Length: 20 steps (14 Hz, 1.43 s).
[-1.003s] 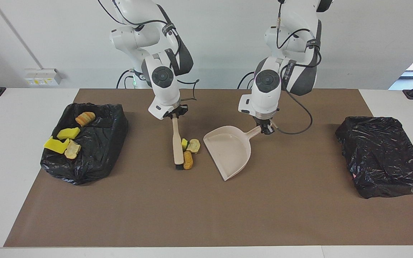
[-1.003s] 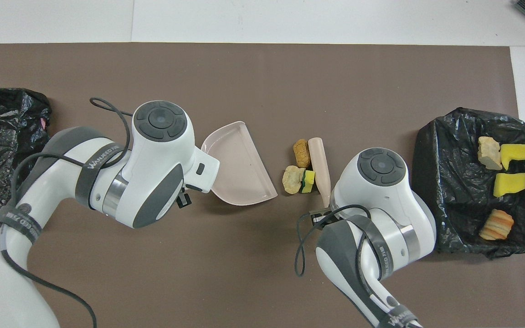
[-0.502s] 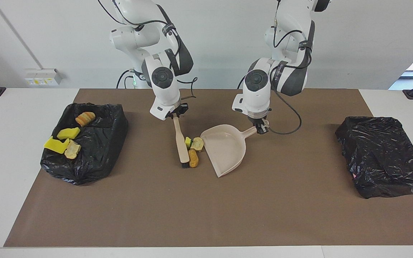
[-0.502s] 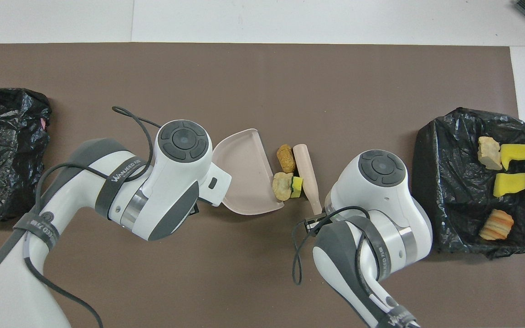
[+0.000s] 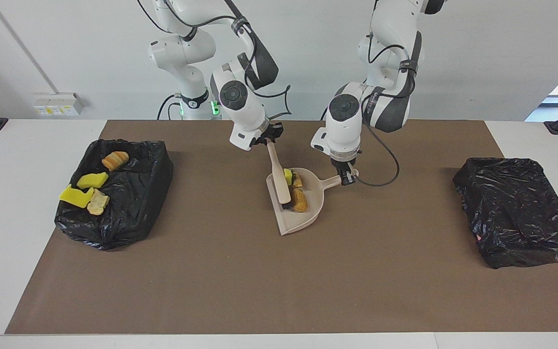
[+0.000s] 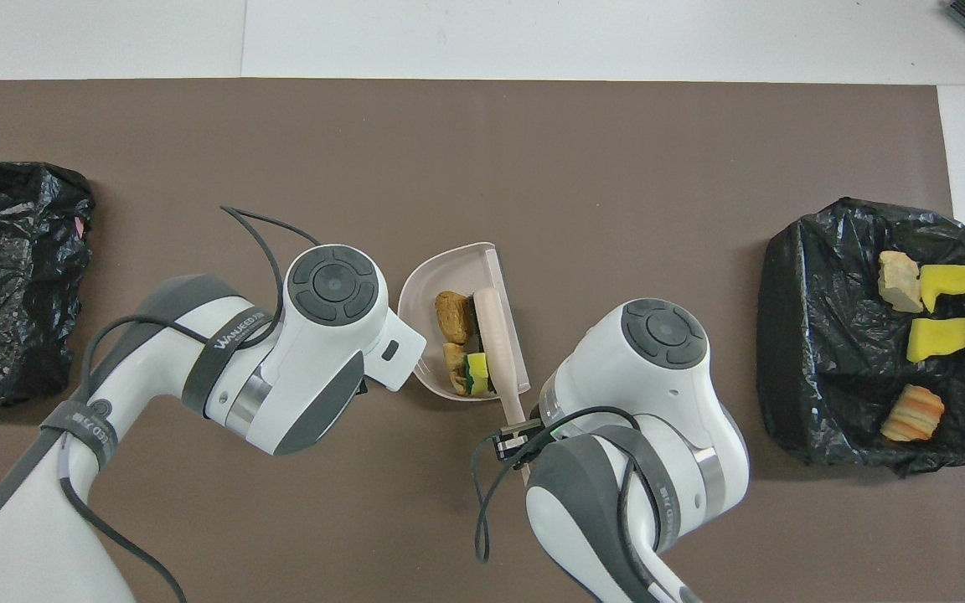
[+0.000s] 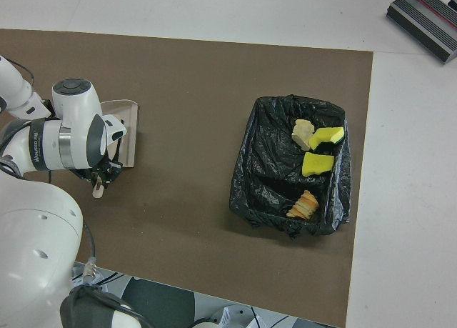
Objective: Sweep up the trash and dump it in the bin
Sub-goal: 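Sweep the bread and sponge pieces into the dustpan with the right gripper's brush, then carry the loaded dustpan toward the bin nearest the left gripper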
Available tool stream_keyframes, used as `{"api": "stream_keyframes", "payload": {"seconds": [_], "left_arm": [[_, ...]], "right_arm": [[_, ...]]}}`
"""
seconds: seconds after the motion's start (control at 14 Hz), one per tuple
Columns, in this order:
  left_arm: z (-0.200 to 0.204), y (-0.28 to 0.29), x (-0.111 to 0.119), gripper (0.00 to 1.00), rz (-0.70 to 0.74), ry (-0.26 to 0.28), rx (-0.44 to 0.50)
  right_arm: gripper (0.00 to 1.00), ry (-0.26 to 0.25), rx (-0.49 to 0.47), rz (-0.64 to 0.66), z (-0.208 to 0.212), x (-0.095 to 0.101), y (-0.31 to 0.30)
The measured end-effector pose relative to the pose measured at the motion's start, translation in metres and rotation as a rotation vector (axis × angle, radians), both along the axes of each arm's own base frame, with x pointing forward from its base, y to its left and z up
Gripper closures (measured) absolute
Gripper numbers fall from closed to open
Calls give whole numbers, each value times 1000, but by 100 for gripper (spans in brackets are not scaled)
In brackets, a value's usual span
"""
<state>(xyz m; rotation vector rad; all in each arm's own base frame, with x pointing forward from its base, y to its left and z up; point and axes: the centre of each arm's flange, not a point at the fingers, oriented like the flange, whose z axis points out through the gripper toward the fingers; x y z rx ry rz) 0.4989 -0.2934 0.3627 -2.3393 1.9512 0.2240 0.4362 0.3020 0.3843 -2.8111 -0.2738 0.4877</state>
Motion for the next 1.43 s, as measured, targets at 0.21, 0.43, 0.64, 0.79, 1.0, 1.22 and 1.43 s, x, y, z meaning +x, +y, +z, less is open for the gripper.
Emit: {"api": "stream_keyframes", "payload": {"seconds": [0.21,0.43,0.64,0.79,1.0,1.22,1.43], "left_arm": [[-4,18,9,68,-26,41,-86],[-4,38,20,68,-45,58,-145],[-2,53,29,68,-22,65,-197],[3,72,39,68,-28,64,-234],[20,111,59,68,20,45,-248],[54,142,77,68,29,44,-255],[95,185,95,68,19,30,-259]], "right_arm": [[74,-22,9,-8,27,3,-2],[74,-40,-47,28,54,5,-15],[74,-61,-142,55,69,7,-21],[74,-62,-186,50,79,6,-24],[74,-57,-233,-58,98,-4,-24],[74,-39,-221,-99,106,-21,-16],[74,10,-203,-90,96,-49,4]]}}
